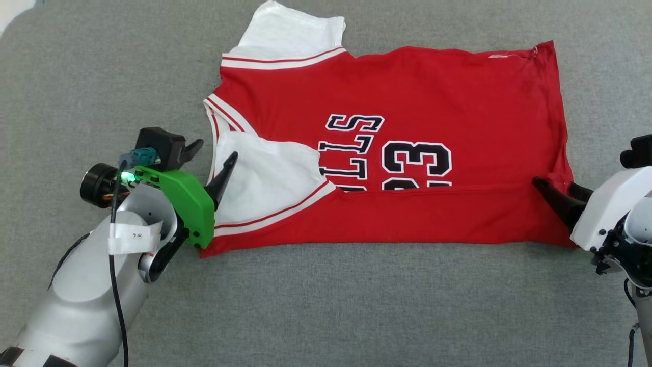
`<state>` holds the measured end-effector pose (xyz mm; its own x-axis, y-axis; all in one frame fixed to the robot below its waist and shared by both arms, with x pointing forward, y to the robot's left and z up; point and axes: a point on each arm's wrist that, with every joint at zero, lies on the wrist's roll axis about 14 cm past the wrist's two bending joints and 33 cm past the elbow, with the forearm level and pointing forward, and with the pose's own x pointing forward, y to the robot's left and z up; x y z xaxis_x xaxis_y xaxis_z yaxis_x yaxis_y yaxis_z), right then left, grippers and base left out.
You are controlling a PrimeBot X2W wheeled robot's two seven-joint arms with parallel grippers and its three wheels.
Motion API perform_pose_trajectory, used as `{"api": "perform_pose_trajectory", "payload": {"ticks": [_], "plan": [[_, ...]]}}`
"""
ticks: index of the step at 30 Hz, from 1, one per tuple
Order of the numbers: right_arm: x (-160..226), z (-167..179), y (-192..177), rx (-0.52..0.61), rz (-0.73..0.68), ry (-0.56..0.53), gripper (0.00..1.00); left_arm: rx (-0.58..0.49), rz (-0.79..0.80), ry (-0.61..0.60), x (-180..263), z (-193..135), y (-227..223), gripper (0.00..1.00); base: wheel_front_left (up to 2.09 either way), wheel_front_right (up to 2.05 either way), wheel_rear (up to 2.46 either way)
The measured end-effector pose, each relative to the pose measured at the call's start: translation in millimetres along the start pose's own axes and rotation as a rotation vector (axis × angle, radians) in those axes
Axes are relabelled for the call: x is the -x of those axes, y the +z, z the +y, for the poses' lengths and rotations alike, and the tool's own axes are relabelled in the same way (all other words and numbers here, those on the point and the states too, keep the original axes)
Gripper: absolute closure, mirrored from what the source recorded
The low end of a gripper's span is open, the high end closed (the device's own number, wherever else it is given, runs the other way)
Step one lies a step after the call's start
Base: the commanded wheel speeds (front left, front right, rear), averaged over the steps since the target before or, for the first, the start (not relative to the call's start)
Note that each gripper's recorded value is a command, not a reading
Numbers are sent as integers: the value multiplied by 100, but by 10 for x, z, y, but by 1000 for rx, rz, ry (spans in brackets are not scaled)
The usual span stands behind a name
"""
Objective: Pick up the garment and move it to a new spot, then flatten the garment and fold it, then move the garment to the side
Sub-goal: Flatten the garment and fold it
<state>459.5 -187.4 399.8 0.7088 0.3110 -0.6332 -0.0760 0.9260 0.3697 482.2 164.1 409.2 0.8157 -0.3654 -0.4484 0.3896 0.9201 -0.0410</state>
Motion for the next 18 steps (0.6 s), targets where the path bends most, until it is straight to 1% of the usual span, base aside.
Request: {"api": "perform_pose_trajectory", "payload": {"ticks": [3, 6, 9, 15, 18], "plan": [[64, 34, 96, 26, -40, 6, 0, 21, -68, 32, 47, 41, 140, 0, 0, 0, 0], [173, 42, 210, 80, -94, 1, 0, 53, -152, 63, 114, 59, 336, 0, 0, 0, 0], [286, 83, 241, 135, -129, 2, 0, 91, -225, 100, 233, 79, 477, 0, 0, 0, 0], [494, 223, 201, 198, -171, 21, 0, 188, -258, 148, 518, -15, 393, 0, 0, 0, 0], [591, 262, 184, 240, -185, 14, 0, 221, -236, 154, 630, -97, 282, 0, 0, 0, 0]]}}
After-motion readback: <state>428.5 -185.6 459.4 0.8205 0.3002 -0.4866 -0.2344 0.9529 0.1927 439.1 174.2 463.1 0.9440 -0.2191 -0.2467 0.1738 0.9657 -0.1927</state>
